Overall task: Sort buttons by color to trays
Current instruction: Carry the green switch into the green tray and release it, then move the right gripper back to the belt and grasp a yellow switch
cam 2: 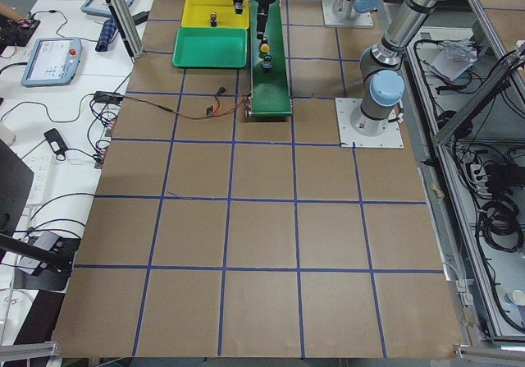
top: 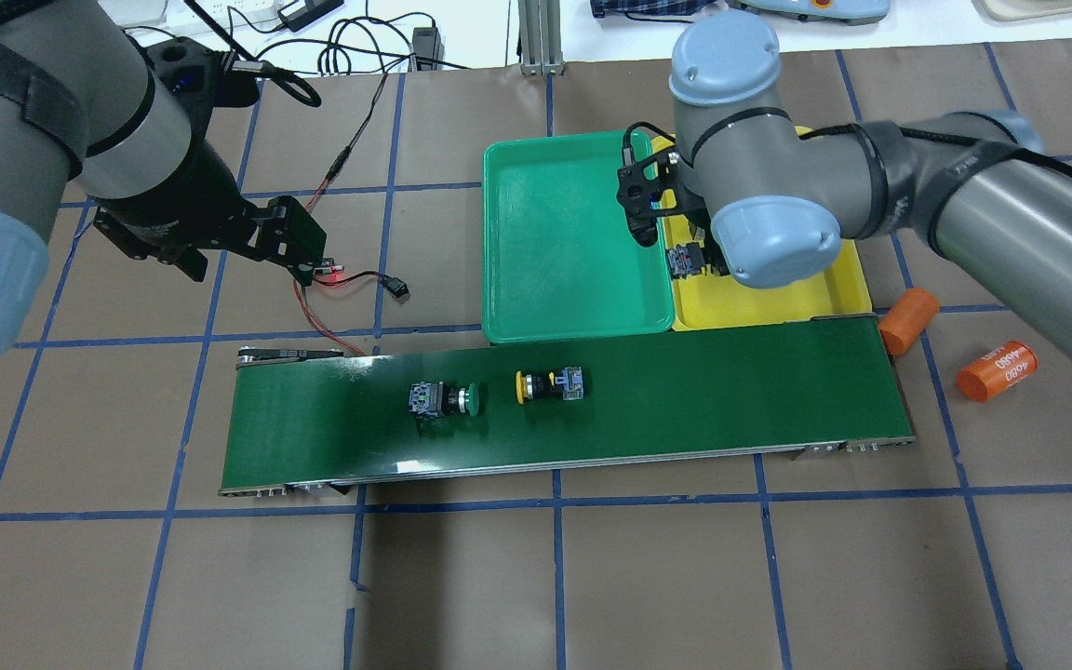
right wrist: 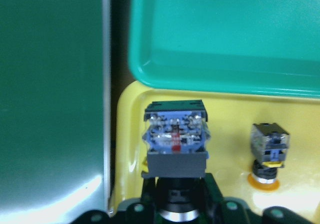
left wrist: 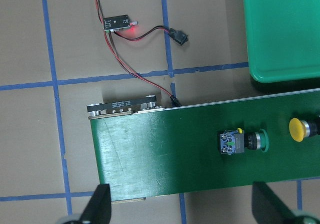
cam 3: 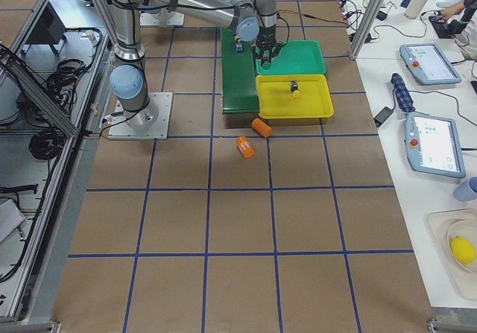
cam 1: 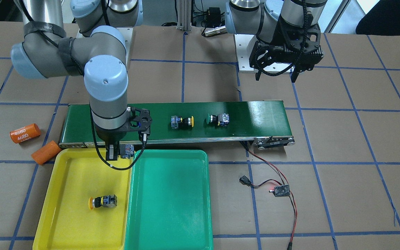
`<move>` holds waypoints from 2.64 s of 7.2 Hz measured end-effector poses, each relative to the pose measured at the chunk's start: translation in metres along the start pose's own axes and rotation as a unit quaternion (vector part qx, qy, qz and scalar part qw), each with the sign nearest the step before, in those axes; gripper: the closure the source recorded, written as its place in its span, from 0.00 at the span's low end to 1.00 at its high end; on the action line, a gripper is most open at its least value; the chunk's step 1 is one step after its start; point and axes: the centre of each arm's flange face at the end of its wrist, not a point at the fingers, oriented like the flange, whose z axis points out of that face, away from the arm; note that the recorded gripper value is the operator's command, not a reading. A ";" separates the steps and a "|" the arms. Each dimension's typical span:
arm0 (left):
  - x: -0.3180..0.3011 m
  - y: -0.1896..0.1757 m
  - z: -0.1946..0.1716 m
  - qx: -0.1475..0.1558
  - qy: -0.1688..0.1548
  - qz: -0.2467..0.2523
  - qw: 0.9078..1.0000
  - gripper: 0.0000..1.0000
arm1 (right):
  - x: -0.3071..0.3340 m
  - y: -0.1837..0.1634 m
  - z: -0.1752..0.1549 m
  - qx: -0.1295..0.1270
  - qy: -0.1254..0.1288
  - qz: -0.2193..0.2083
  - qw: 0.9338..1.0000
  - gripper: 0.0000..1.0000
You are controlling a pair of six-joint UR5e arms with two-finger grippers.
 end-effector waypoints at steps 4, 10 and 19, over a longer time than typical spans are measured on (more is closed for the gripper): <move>0.000 -0.001 0.001 -0.001 -0.001 0.002 1.000 0.00 | 0.075 -0.080 0.039 0.025 0.017 0.016 0.999 0.47; 0.000 -0.004 0.003 0.001 0.000 -0.003 1.000 0.00 | 0.066 -0.105 0.045 0.085 -0.002 0.020 0.996 0.00; 0.000 -0.010 0.011 -0.006 0.000 0.000 1.000 0.00 | -0.125 0.042 0.033 0.066 -0.086 0.025 0.994 0.00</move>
